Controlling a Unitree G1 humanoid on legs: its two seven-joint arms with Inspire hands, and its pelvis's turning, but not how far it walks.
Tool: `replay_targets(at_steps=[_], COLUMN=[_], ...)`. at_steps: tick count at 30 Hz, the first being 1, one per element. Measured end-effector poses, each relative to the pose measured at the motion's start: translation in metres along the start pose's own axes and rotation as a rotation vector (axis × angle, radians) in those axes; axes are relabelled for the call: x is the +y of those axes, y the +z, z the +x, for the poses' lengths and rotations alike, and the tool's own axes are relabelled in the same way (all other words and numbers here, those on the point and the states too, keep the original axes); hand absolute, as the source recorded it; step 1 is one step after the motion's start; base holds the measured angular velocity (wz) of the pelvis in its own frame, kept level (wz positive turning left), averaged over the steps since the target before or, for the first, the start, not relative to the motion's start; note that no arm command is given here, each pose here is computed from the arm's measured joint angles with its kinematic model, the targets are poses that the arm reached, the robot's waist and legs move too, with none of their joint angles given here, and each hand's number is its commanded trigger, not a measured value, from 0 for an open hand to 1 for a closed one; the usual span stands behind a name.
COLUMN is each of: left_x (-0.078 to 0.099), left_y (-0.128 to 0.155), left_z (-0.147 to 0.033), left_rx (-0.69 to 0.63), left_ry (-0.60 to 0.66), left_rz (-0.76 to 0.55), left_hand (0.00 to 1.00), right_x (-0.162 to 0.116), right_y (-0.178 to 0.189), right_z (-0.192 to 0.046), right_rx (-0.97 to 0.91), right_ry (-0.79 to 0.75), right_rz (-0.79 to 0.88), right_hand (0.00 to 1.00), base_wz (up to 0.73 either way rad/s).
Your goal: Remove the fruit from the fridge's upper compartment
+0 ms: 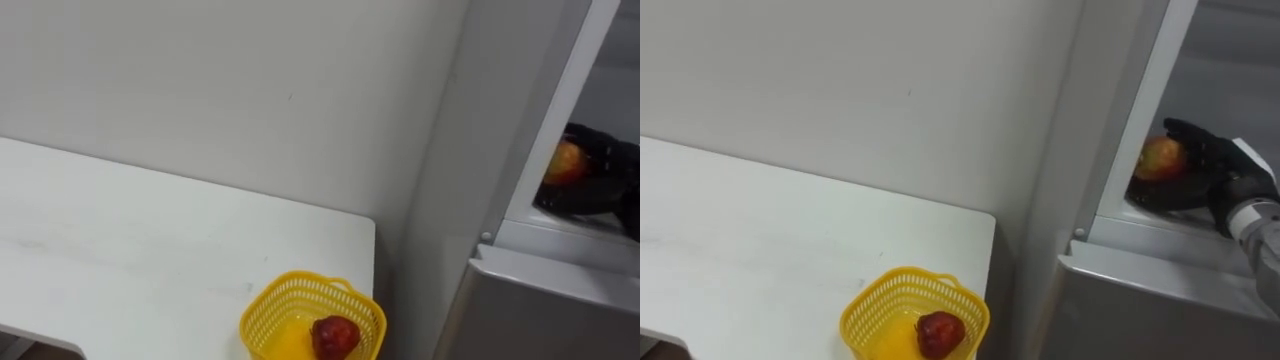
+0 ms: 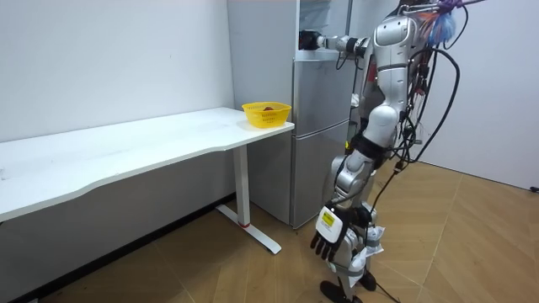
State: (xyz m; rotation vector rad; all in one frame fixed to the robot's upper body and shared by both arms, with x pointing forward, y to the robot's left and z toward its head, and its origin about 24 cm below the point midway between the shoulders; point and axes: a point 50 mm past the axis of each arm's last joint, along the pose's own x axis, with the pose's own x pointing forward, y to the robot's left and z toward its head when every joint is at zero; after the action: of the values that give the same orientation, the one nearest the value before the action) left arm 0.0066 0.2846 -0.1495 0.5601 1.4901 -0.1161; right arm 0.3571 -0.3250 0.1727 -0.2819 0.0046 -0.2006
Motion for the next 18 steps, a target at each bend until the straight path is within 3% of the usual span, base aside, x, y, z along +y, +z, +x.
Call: replay_targets(at_steps=[18], left_x=[-0.0019], left_y=[0.0018], left_z=[0.0004], left_rx=[0.0], left_ry=[-0.018], left_rz=[0.018], left_hand=[0.0], right_x=[0.0059], right_y=[0.0013], right_z=[0.0008], right_rx=[-0.024], right_ry=[0.008], right_rz=[0.006], right_hand=[1.0], base_wz=[0.0])
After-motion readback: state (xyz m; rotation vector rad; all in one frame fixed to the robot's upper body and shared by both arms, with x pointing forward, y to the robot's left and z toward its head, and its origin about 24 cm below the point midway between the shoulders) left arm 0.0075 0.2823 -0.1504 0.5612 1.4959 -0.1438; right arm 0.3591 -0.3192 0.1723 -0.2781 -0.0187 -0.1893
